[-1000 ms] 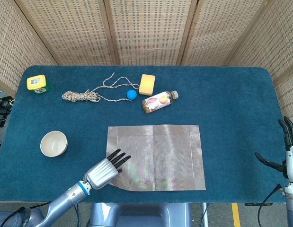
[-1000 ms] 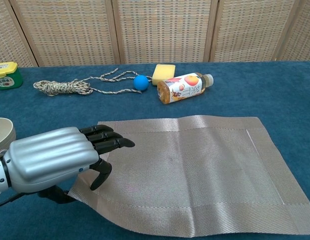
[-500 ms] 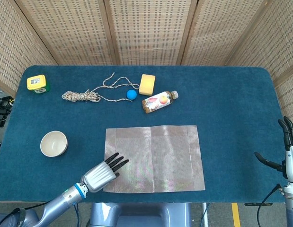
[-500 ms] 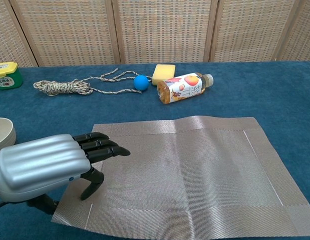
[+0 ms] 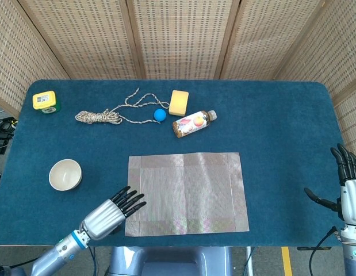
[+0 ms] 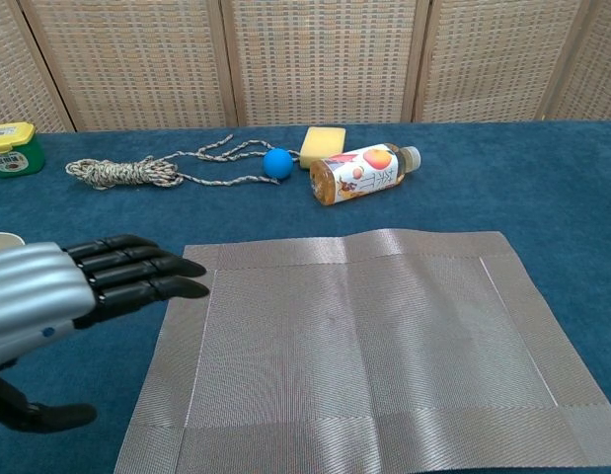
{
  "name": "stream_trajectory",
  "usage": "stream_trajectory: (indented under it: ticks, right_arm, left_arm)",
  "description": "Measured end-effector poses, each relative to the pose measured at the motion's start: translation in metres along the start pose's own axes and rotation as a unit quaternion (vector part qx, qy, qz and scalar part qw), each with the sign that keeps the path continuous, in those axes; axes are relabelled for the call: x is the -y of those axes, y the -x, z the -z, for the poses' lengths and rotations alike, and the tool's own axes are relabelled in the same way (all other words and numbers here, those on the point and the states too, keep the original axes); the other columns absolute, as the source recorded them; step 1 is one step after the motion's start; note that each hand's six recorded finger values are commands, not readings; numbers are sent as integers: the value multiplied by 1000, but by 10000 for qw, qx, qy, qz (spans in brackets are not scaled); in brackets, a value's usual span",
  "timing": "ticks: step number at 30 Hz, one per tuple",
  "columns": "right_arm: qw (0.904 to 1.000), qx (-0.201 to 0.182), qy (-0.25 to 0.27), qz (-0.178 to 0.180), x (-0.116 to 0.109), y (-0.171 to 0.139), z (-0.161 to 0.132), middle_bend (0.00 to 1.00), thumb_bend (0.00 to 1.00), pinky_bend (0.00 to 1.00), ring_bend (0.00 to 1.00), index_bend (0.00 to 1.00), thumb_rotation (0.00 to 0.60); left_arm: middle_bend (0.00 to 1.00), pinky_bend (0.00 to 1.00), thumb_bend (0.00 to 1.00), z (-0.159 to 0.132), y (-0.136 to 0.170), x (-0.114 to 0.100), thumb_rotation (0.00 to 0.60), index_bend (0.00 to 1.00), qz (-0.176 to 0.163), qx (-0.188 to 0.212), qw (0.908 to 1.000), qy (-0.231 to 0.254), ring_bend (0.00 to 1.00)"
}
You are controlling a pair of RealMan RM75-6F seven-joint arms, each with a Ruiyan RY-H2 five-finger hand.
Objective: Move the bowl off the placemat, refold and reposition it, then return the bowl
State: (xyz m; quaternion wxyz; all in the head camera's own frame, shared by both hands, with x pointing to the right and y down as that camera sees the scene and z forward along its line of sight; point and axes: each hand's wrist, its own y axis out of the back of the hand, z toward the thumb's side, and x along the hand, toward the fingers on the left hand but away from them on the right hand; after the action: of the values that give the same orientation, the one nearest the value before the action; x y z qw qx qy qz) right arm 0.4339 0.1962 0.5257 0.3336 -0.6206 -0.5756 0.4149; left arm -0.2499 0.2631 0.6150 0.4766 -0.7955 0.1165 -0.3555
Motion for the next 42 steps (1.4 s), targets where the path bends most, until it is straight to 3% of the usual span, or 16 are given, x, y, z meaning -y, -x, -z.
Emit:
stream_trajectory:
  ticks: [7,12,17,25,42]
  right_arm:
    - [9998,-154,-77,-77,6,-5,-11,0,219,0,0,0,600]
    - [9994,-264,-155,-138,11,-9,-18,0,219,0,0,0,600]
    - [9993,-296,-161,-160,12,-11,-21,0,219,0,0,0,600]
    - [9992,-320,-154,-169,12,-12,-22,0,218,0,0,0,600]
    - [9992,-339,-117,-181,11,-13,-23,0,219,0,0,0,600]
  left_arm:
    - [0,0,231,44,45,-16,600,42,-372,-835,9955,242,0]
    - [0,0,231,80,66,-12,600,76,-379,-1494,9877,269,0]
    - [0,0,231,115,83,-5,600,185,-338,-2054,9779,185,0]
    - [0,0,233,146,95,9,600,345,-286,-2529,9671,26,0]
    - [0,0,251,186,110,49,600,423,17,-3173,9481,187,0]
